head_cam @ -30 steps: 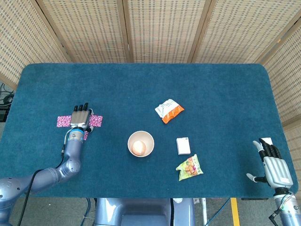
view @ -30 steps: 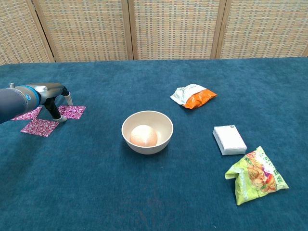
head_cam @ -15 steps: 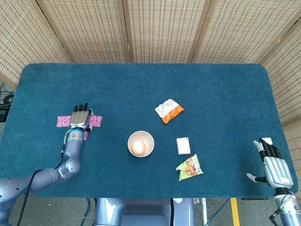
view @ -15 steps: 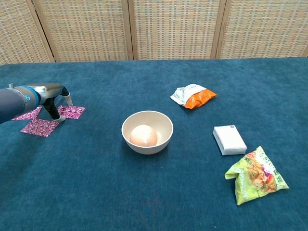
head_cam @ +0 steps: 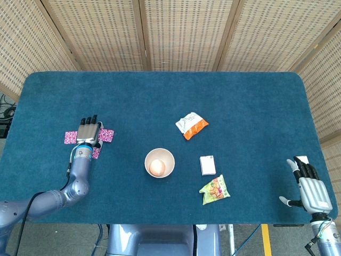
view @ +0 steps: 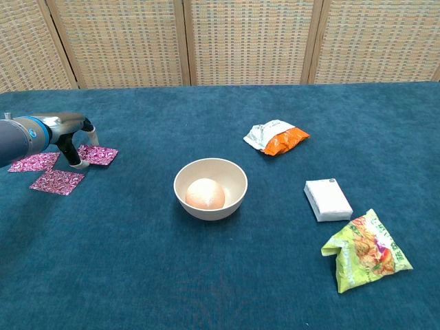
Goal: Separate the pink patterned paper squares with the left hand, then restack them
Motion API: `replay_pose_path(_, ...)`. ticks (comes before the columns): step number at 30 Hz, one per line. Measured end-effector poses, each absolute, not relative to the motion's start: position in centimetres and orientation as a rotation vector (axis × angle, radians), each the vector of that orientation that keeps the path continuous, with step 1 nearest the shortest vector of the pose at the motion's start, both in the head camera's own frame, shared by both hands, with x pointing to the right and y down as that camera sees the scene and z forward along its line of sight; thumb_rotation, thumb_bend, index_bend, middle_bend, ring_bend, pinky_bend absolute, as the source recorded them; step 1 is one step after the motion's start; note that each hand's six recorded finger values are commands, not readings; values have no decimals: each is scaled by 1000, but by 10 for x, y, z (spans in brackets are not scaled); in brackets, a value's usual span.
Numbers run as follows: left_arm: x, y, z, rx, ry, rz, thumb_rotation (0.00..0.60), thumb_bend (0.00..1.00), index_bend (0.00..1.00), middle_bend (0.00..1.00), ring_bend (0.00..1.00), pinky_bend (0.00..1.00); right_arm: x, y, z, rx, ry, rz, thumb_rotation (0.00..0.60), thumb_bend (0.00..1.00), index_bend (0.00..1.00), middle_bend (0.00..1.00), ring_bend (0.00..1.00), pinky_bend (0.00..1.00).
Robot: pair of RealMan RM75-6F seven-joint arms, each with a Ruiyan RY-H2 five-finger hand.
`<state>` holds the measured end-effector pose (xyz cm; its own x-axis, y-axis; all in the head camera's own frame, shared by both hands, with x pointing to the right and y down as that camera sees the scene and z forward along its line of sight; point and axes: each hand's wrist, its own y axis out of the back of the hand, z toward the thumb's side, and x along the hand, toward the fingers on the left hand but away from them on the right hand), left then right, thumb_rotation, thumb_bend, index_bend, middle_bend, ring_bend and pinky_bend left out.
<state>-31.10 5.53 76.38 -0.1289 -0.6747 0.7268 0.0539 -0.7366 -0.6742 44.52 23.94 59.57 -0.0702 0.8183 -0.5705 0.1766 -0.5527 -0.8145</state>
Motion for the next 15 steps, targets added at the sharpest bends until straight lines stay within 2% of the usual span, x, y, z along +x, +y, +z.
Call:
replay_pose_path(7, -325, 52, 758, -1627, 717, -1930, 600, 380, 477, 0, 0, 0, 446, 240, 595, -1706, -1068, 1669, 600, 105, 0, 0, 0, 0)
replay_pose_path(15, -364, 47, 746, -1562, 748, -1981, 600, 376, 477, 0, 0, 0, 444, 240, 595, -1704, -1064, 1668, 600, 105, 0, 0, 0, 0)
